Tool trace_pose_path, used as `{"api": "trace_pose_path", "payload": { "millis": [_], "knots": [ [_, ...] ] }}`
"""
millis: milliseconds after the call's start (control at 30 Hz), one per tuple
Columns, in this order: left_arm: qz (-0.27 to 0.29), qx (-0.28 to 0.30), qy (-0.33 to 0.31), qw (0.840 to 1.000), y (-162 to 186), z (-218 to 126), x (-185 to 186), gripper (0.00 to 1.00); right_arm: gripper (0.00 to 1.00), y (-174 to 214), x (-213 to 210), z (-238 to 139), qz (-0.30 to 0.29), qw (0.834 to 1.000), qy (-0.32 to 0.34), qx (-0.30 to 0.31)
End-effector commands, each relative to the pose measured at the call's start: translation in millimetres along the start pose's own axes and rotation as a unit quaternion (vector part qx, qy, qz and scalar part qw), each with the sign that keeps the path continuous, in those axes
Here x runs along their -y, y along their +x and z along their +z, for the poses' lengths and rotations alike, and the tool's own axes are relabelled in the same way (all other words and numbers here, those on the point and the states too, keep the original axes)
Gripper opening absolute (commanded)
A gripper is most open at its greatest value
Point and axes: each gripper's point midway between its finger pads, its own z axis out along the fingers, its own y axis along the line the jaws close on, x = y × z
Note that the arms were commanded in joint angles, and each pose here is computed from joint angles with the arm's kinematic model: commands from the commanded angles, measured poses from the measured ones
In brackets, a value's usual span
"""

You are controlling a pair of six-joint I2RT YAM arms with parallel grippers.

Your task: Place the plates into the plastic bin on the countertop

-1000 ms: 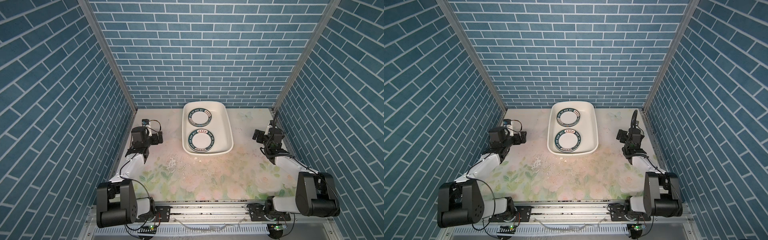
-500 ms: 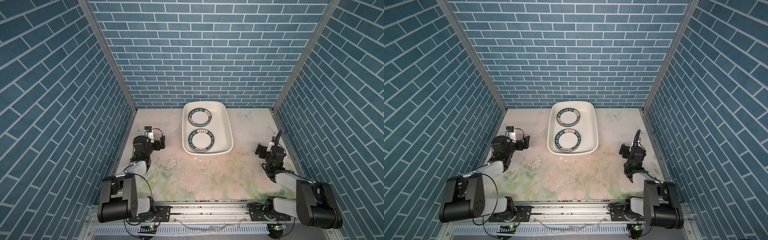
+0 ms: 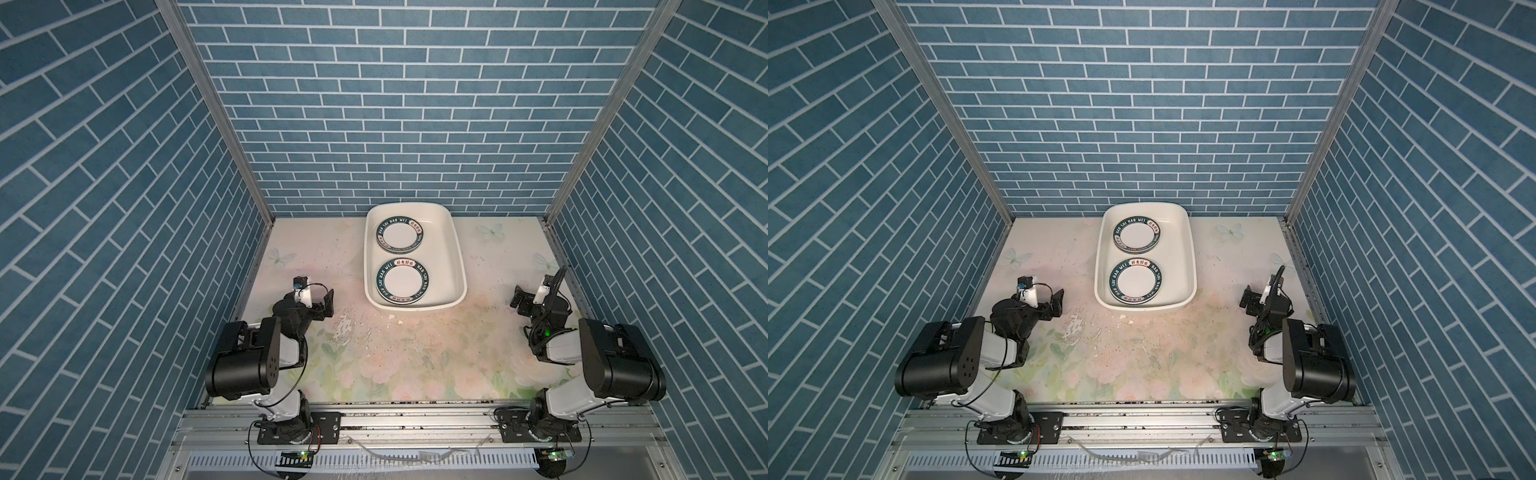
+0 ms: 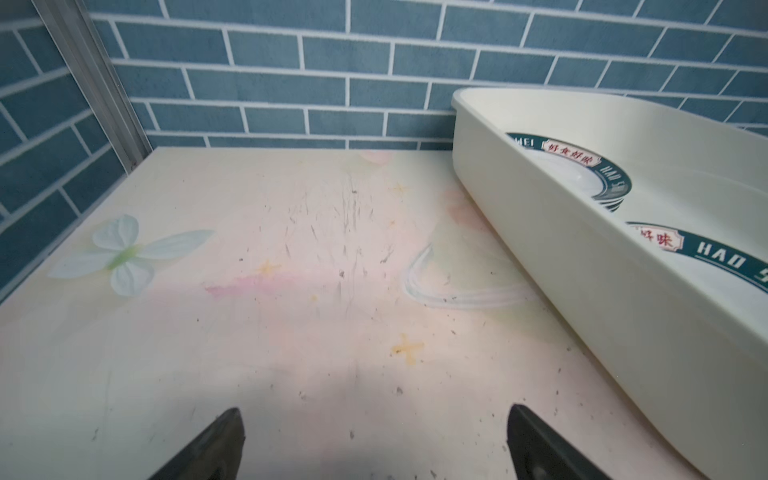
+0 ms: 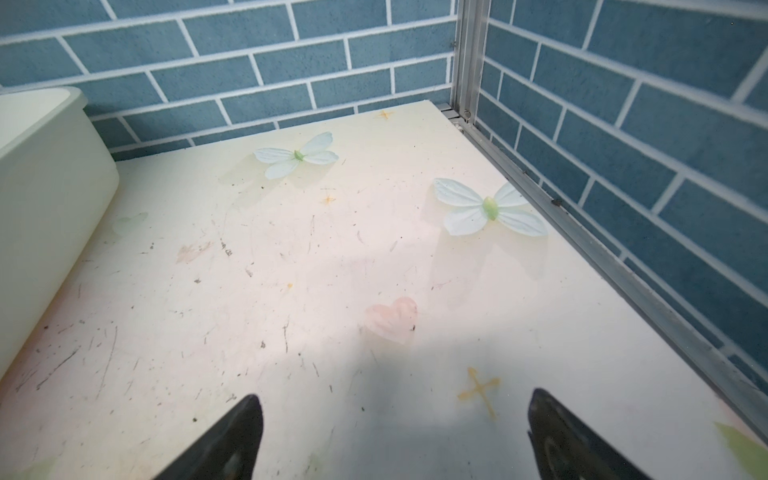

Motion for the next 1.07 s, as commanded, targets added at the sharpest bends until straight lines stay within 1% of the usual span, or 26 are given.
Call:
{"api": "trace_pose_path", "payload": {
  "millis": [0,33,367,733,867,900,1033],
  "knots": [
    [0.007,0.032,0.010,0.999,-20.0,1.6,0.5,1.00,0.98,-15.9,-7.9,12.6,-0.012,1.000,-0.022,-0.001],
    [0.006,0.032,0.010,0.999,-20.7,2.7,0.4,1.00,0.99,-14.2,-11.5,13.4,-0.019,0.999,-0.029,-0.008],
    [0.007,0.030,0.010,0.999,-20.2,3.2,0.6,0.99,0.99,-14.8,-19.2,14.1,-0.026,0.998,-0.052,-0.010],
    [0.007,0.029,0.011,0.999,-20.1,3.1,0.6,0.99,0.99,-13.8,-19.6,14.2,-0.026,0.998,-0.053,-0.011],
    [0.007,0.030,0.010,0.999,-20.5,3.3,0.5,1.00,0.99,-13.0,-22.7,16.7,-0.038,0.998,-0.056,-0.019],
    [0.007,0.030,0.011,0.999,-20.4,3.3,0.6,1.00,0.99,-11.0,-28.7,17.4,-0.043,0.996,-0.071,-0.026],
    [0.007,0.029,0.010,1.000,-19.9,3.2,0.4,1.00,0.99,-11.5,-30.1,16.1,-0.046,0.996,-0.071,-0.023]
  ]
}}
